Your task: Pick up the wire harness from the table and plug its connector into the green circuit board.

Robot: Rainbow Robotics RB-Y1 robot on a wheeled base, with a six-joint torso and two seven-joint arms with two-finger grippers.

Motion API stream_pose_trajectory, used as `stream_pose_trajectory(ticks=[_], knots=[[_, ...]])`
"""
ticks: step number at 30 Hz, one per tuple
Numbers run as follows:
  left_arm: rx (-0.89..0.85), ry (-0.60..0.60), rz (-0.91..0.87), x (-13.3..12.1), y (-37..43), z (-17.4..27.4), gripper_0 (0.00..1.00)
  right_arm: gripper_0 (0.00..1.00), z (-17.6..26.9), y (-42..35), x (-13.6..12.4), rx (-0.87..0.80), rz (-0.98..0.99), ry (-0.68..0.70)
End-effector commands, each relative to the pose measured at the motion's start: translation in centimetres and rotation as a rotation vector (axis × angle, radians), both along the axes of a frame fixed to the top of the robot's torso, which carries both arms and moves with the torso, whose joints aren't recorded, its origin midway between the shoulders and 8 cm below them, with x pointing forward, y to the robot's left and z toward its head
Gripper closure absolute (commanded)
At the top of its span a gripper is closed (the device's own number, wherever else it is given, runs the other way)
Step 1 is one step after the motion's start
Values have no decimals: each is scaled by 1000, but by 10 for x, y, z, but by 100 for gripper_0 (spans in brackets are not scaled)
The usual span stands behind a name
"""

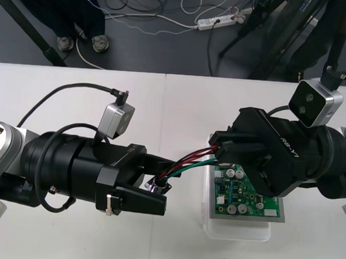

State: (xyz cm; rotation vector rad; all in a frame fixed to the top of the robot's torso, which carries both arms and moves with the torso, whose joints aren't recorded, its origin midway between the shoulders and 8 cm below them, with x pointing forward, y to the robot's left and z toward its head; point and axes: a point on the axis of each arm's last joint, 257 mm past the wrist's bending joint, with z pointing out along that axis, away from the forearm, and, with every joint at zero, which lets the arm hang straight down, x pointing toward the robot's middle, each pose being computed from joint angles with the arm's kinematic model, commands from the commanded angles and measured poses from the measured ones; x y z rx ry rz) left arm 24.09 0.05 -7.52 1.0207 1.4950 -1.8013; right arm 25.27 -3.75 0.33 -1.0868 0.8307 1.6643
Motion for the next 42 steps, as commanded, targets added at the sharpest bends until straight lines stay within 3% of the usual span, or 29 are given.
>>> stream_pose_trajectory(ticks=[1,16,42], knots=[[6,-119,115,30,6,18,0,100,0,-7,4,-26,-108,-81],[70,-258,223,72,19,36,0,100,-11,7,33,-86,-286,-114],[83,-407,105,82,25,99,0,100,9,26,37,-41,-428,-164]])
